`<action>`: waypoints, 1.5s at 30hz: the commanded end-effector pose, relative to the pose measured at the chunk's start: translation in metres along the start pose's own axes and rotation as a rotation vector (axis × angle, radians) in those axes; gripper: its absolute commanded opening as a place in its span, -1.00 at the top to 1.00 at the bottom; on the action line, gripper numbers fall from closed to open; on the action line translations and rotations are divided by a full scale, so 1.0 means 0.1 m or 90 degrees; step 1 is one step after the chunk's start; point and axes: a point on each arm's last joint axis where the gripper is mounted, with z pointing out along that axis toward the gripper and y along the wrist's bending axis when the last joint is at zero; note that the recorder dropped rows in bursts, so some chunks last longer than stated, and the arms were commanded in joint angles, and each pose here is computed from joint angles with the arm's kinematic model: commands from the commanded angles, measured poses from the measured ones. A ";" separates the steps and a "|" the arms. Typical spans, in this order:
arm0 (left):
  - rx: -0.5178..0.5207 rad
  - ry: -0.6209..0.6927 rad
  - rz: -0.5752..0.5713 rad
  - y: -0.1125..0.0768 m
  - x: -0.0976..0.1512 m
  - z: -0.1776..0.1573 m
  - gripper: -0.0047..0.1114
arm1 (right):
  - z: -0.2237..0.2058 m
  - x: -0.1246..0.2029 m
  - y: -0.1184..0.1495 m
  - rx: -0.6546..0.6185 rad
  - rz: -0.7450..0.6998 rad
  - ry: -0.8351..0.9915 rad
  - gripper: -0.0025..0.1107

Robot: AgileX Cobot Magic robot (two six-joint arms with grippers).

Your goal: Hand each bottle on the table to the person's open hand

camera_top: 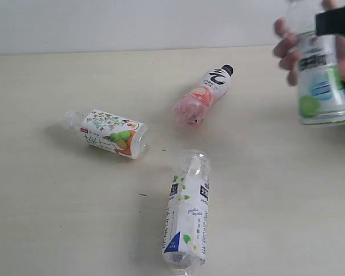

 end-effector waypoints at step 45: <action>-0.002 -0.004 0.000 0.00 0.01 0.00 0.83 | -0.95 1.03 -0.46 -0.081 0.034 -0.279 0.96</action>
